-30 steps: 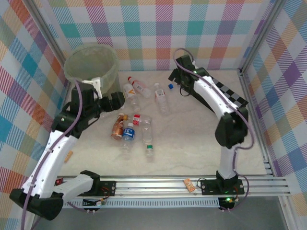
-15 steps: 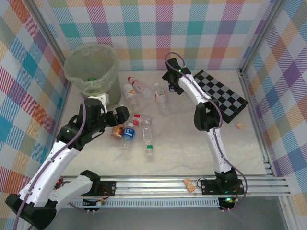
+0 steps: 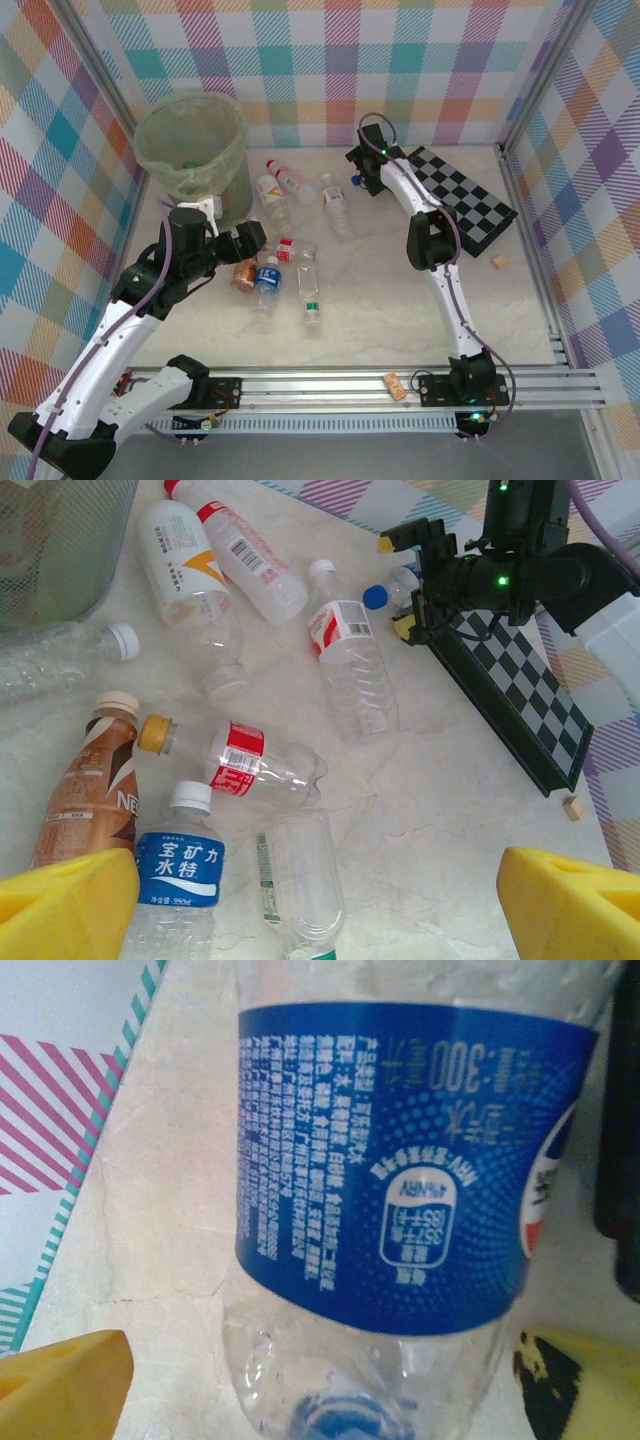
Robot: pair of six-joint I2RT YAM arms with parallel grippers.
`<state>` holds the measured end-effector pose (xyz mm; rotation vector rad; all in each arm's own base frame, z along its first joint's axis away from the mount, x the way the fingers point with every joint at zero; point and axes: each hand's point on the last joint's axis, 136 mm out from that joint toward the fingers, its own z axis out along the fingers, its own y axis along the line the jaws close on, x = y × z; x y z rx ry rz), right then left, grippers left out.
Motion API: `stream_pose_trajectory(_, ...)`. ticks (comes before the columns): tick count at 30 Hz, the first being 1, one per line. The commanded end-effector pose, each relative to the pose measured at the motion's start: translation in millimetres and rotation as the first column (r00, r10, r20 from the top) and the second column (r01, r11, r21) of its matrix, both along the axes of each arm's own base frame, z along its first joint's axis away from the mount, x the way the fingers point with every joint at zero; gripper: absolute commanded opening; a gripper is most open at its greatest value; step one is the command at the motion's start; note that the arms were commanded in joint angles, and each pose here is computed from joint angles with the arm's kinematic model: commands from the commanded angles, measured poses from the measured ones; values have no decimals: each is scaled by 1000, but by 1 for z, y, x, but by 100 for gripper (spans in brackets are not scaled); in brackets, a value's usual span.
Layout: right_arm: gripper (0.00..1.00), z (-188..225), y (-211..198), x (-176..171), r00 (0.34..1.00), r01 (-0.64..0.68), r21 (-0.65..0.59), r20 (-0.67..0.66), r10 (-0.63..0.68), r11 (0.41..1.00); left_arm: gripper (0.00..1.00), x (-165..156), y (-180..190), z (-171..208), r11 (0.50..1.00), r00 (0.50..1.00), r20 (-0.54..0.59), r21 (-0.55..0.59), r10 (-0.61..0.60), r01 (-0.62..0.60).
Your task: Put the plastic bottles in the bin
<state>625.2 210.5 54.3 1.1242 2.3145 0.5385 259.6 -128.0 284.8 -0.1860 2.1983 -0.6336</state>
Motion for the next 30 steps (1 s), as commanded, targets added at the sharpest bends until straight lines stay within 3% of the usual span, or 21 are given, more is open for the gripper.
stream_pose_trajectory(1, 92, -29, 3, 0, 999, 8, 28, -38, -7, 1000, 92, 1, -2, 7, 1000, 1000, 22, -3, 0, 1)
stream_pose_trajectory(7, 70, -42, 1, -8, 997, 6, 26, -79, -4, 1000, 92, 3, -1, 6, 1000, 1000, 20, 3, 8, -8)
stream_pose_trajectory(17, 47, -28, -6, -16, 997, -21, -4, -73, 20, 1000, 92, 11, -5, 9, 1000, 1000, 21, 6, 6, -6)
stream_pose_trajectory(30, 28, 86, -1, -27, 965, -237, -86, 91, 244, 968, 93, 20, -20, 20, 998, 999, 33, -63, -20, 22)
